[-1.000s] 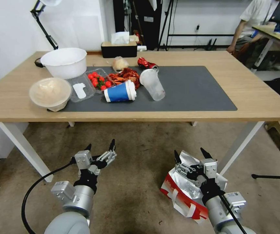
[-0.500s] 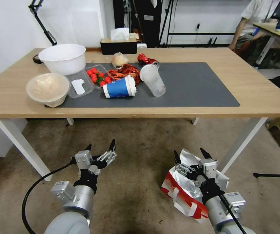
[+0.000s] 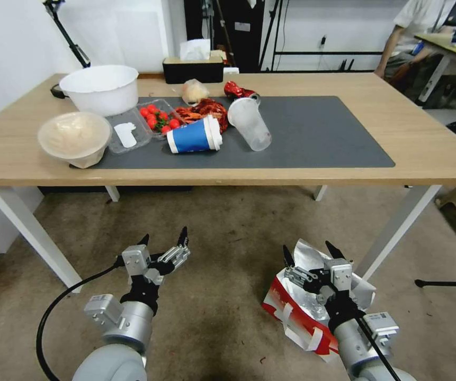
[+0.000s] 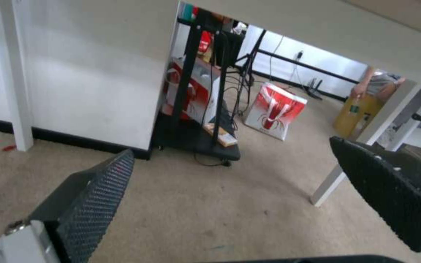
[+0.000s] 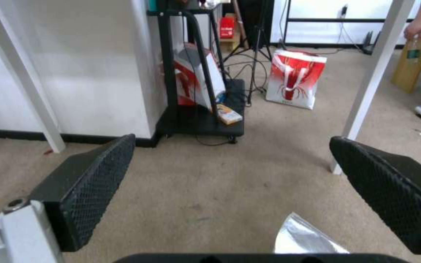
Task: Pick up the food delivery bag from the floor and place it on the table.
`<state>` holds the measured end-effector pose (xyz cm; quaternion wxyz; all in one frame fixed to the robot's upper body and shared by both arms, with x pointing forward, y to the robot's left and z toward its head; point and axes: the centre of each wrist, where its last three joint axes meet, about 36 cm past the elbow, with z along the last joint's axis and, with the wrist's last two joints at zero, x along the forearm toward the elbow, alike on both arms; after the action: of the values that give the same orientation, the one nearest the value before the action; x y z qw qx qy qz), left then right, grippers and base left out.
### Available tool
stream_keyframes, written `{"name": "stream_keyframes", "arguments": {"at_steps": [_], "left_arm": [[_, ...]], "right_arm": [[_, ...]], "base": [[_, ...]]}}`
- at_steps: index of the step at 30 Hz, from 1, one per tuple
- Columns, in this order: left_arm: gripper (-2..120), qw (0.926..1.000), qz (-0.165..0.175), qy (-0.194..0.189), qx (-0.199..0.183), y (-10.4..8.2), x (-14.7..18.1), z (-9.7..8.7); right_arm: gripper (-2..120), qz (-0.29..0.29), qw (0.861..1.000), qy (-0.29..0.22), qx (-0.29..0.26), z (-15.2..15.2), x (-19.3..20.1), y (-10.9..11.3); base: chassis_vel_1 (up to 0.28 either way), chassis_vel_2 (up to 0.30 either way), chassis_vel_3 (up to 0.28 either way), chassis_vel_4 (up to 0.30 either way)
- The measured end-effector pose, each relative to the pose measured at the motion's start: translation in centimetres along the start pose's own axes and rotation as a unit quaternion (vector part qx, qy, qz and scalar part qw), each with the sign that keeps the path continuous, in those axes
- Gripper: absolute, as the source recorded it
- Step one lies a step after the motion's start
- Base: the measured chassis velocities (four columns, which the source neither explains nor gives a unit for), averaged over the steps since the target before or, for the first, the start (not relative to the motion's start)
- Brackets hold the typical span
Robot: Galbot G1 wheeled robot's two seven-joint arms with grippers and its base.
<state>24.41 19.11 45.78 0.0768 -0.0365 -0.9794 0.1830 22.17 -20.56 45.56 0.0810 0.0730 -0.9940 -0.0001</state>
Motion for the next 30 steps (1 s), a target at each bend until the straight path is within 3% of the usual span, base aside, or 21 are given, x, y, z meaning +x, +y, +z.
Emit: {"name": "stream_keyframes", "arguments": {"at_steps": [30], "left_arm": [[100, 1.0000, 0.001, 0.003, -0.003, 0.22, -0.10, 0.19]], "right_arm": [[100, -0.004, 1.000, 0.003, -0.002, 0.25, -0.12, 0.04]], "base": [[0.000, 0.000, 0.000, 0.000]]}}
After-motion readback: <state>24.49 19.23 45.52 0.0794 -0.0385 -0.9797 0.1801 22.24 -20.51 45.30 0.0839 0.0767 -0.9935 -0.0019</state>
